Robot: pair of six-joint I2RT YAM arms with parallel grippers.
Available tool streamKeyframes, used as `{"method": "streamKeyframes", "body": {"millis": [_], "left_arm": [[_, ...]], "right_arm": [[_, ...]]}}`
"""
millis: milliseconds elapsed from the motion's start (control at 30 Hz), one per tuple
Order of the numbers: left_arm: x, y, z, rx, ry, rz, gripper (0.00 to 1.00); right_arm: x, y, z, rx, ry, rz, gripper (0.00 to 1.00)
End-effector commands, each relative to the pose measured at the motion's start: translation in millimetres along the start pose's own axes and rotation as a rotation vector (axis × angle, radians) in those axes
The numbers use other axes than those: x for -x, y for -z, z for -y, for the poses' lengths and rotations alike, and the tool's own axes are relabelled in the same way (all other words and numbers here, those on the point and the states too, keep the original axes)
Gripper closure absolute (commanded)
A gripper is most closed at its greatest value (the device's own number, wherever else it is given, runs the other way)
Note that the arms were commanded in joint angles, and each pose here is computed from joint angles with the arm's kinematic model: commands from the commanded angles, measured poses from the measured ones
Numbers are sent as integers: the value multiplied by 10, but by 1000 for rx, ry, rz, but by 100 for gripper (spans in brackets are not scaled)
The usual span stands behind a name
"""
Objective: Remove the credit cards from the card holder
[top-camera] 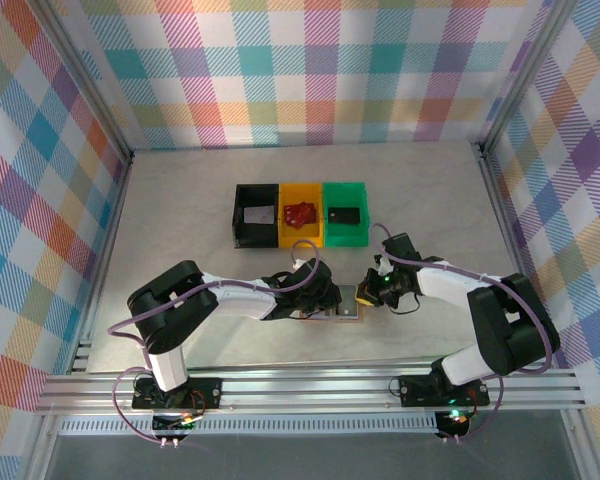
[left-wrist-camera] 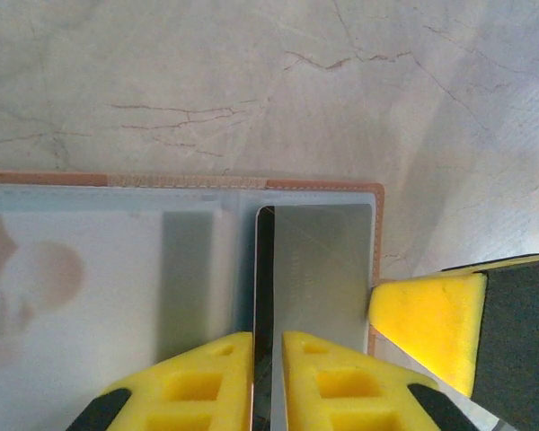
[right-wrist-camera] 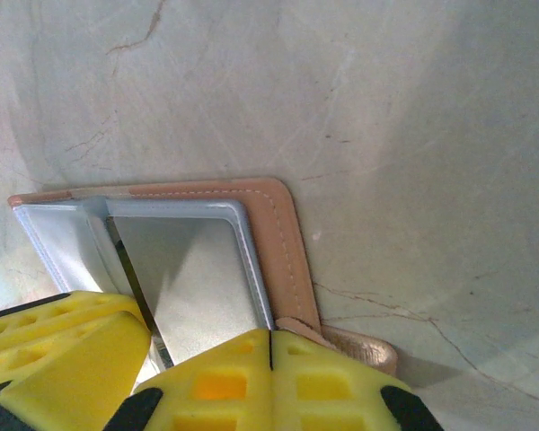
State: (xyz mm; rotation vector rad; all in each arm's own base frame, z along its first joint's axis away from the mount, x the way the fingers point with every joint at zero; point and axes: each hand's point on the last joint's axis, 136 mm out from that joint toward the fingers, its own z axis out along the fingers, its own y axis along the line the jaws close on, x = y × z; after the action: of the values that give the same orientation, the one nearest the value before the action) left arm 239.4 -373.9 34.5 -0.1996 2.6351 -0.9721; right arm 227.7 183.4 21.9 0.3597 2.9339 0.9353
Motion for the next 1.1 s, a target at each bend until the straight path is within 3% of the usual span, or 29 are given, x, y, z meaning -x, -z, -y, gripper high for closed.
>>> {"method": "streamKeyframes", "body": {"millis": [0, 867, 1067], "left_arm": [[29, 6, 114, -60, 4, -1, 81], [62, 73, 231, -184, 35, 19, 84], [66, 89, 254, -207, 38, 23, 90]], "right_arm": [[-131, -35, 162, -42, -29, -37, 100], [-130, -19, 137, -31, -21, -33, 100], [-134, -21, 131, -26, -19, -34, 100]]}}
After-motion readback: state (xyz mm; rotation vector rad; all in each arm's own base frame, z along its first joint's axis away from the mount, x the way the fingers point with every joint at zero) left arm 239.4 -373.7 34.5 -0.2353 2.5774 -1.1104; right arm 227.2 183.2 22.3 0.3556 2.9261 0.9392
